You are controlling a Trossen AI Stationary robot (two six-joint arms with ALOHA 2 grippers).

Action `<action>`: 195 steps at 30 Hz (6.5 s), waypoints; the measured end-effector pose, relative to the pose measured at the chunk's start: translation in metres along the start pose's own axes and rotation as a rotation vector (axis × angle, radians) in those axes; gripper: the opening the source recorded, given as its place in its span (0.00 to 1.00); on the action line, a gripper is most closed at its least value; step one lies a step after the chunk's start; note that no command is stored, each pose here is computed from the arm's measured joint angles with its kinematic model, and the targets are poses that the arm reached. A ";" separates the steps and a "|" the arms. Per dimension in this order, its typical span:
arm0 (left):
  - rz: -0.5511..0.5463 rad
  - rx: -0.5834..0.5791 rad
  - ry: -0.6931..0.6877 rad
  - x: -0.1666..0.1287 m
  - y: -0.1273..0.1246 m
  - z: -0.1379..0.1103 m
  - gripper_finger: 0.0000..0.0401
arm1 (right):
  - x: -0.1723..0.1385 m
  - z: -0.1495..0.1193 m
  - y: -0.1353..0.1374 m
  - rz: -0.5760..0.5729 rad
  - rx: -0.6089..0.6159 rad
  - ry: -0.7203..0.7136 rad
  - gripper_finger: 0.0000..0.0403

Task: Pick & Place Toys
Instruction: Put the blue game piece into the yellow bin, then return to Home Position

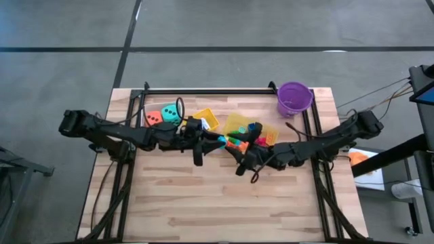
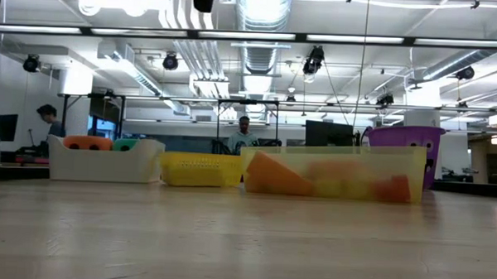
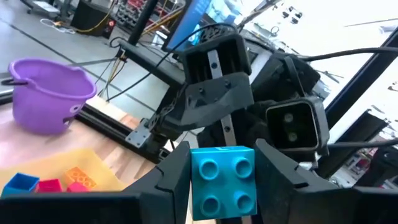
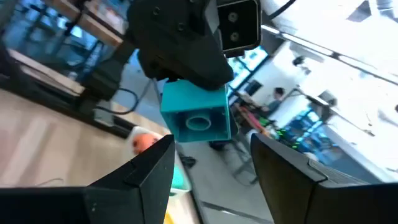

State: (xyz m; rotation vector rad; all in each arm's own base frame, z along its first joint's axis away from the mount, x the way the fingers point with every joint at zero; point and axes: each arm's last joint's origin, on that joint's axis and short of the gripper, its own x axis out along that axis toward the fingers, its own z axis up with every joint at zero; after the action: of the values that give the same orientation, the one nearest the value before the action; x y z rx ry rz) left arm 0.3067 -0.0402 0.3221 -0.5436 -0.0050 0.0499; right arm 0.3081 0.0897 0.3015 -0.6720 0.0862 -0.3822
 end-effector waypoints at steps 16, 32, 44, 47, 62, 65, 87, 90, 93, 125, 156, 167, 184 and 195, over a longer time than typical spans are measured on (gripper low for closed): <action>-0.031 0.017 0.003 0.000 -0.002 0.002 0.32 | 0.022 0.025 0.013 -0.009 -0.134 -0.025 0.51; -0.052 -0.038 0.019 0.000 -0.003 0.001 0.48 | 0.018 0.029 0.016 -0.006 -0.159 -0.031 0.33; -0.107 -0.076 0.119 -0.005 -0.004 -0.001 0.88 | 0.009 0.033 0.017 0.003 -0.054 -0.022 0.33; -0.058 -0.070 0.163 -0.016 -0.003 0.003 0.94 | 0.007 0.030 0.017 0.035 -0.009 0.016 0.33; 0.280 0.012 0.277 -0.074 0.011 0.014 0.99 | -0.014 -0.006 -0.050 0.271 0.441 0.321 0.33; 0.336 0.034 0.324 -0.079 0.015 0.010 0.99 | -0.006 -0.028 -0.063 0.294 0.541 0.452 0.33; 0.716 0.110 0.321 -0.101 0.037 -0.002 0.99 | 0.078 -0.198 -0.037 0.333 0.637 0.932 0.33; 0.726 0.104 0.328 -0.102 0.039 -0.006 0.99 | 0.082 -0.213 -0.033 0.327 0.633 0.969 0.33; 0.730 0.101 0.330 -0.102 0.039 -0.006 0.99 | 0.086 -0.218 -0.033 0.311 0.637 0.967 0.33; 0.738 0.110 0.344 -0.103 0.042 -0.009 0.99 | 0.097 -0.250 -0.035 0.285 0.602 0.974 0.33; 0.783 0.191 0.312 -0.104 0.043 -0.007 0.99 | 0.080 -0.206 -0.055 0.280 0.644 0.934 0.69; 0.657 0.213 0.179 -0.131 0.061 -0.034 0.99 | 0.013 -0.126 -0.058 0.336 0.725 0.502 0.69; 0.379 0.293 -0.018 -0.163 0.118 -0.090 0.99 | -0.113 -0.122 -0.053 0.319 0.717 0.183 0.69; 0.423 0.300 -0.034 -0.171 0.133 -0.110 0.99 | -0.149 -0.141 -0.066 0.298 0.745 -0.015 0.69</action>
State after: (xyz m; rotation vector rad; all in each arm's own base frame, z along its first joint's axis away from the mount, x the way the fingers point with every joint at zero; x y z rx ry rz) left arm 0.1321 0.0084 0.1607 -0.2366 0.0833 0.4652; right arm 0.1208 0.0148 0.2255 0.0776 0.0242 -0.1003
